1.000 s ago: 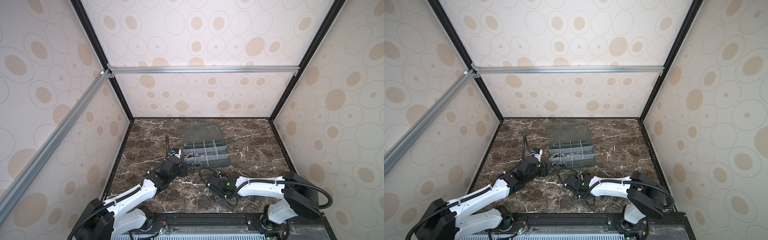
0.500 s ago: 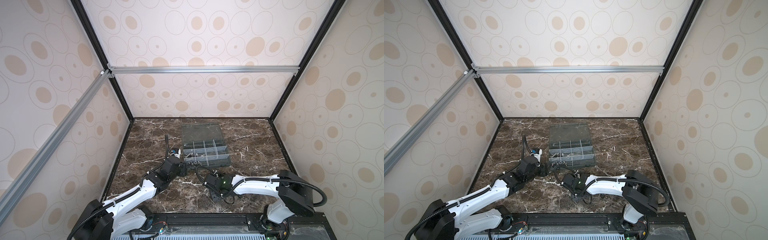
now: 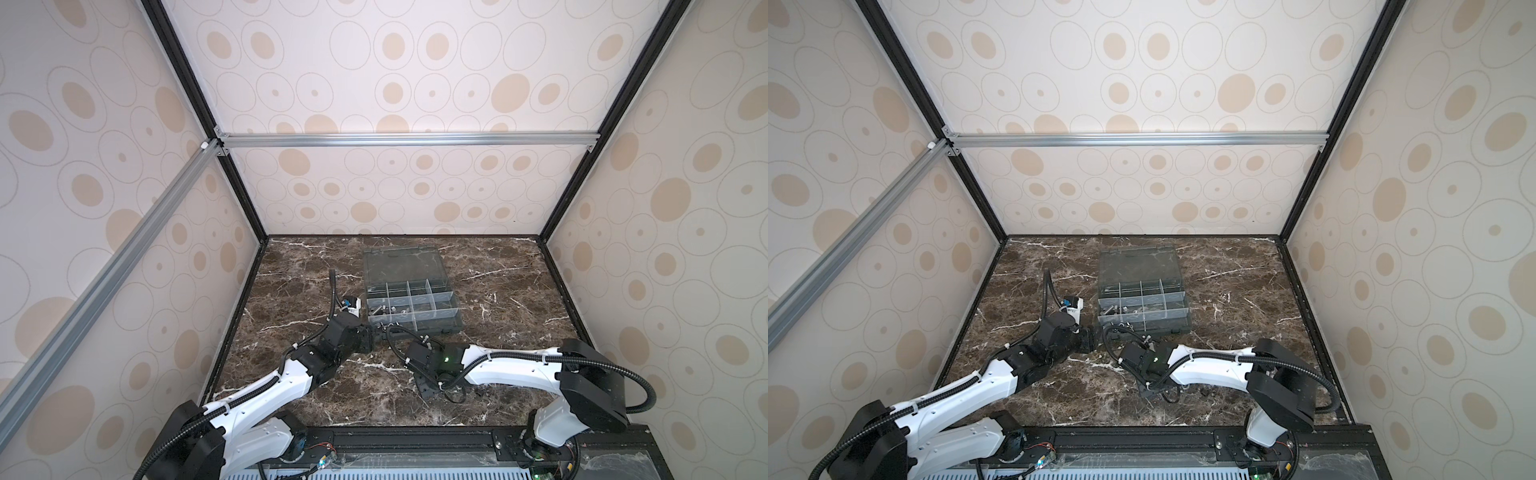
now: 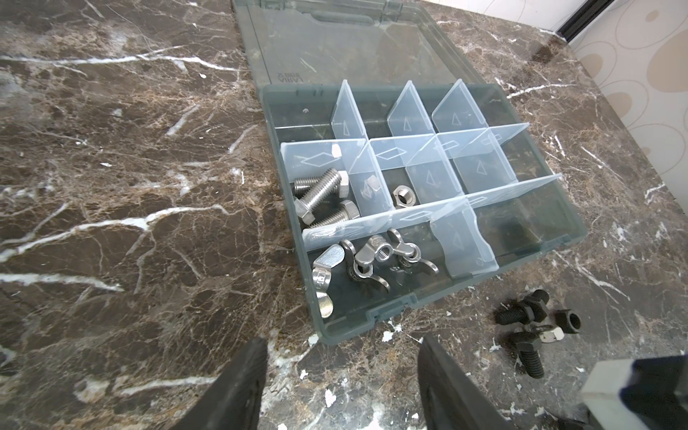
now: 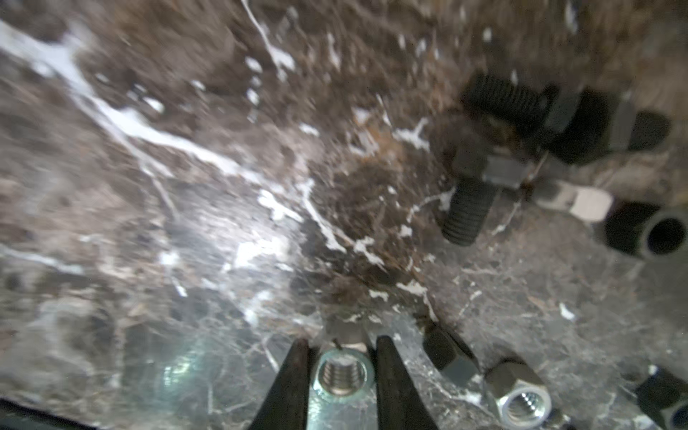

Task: Sort the screws and nuts into containers
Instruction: Pick up the nut from the bottom-center of the table, then place the screw into the container, then pick up the nut from the bottom-center of the table.

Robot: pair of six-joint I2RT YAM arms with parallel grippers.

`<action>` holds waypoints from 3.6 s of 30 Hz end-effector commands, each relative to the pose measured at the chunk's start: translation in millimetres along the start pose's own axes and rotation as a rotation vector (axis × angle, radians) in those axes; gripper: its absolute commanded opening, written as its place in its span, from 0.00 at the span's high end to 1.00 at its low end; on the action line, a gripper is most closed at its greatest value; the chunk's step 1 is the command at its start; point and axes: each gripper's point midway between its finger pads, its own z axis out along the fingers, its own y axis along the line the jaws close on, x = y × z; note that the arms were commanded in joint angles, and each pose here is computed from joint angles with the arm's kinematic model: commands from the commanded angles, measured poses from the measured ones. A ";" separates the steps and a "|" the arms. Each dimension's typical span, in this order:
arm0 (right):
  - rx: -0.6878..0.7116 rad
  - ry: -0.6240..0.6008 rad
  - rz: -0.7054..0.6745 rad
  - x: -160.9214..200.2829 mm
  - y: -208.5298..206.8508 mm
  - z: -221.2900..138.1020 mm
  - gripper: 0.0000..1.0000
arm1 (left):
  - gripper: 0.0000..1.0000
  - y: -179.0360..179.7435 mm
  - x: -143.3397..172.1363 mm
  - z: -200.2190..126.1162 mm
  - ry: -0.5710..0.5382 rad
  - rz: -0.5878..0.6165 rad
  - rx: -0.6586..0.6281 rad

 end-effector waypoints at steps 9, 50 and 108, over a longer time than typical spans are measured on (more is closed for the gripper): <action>-0.054 -0.194 -0.019 -148.3 -0.7 -29.4 0.78 | 0.35 6.3 -4.7 -12.9 -0.029 -0.039 -0.008; -0.042 -0.188 0.035 -217.5 -24.9 -7.6 0.53 | 0.34 1.7 19.8 -16.8 0.004 -0.111 0.084; 0.153 -0.287 0.343 -55.0 -174.7 -84.5 0.50 | 0.36 -224.4 88.3 37.6 0.265 0.405 0.381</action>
